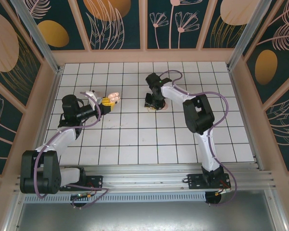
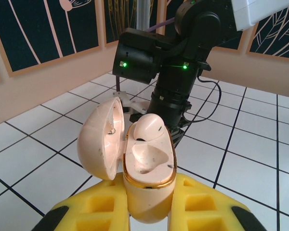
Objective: Insert the wireless bluetooth earbuds into the charging case
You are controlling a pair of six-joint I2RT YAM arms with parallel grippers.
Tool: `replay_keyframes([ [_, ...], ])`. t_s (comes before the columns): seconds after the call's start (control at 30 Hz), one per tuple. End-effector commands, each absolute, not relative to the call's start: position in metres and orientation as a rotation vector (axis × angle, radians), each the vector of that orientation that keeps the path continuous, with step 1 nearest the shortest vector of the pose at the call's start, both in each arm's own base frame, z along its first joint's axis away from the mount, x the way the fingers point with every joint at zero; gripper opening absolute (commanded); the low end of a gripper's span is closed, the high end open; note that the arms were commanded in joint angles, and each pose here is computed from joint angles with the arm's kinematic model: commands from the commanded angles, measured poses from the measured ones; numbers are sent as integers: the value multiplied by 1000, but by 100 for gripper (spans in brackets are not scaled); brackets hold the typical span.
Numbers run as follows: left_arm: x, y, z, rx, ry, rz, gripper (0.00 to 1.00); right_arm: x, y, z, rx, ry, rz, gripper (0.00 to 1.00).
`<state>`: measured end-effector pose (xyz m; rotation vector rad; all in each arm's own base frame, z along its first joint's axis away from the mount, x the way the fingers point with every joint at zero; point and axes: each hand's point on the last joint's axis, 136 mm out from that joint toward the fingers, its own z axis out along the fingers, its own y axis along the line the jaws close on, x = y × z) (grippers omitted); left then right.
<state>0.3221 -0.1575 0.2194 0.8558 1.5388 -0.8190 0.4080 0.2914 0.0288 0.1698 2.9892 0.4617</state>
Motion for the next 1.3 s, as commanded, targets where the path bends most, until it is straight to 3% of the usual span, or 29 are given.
replay_keyframes([
  [0.0,324,-160,223,878,1522,-812,2,408,288,24,162,3006,409,31],
  [0.73,323,-158,218,875,1522,-783,2,411,289,39,191,2886,481,19],
  [0.97,316,-166,222,936,1469,-786,2,412,287,96,179,2667,565,17],
  [1.27,309,-185,234,1028,1362,-751,2,381,302,217,-60,2285,717,17],
])
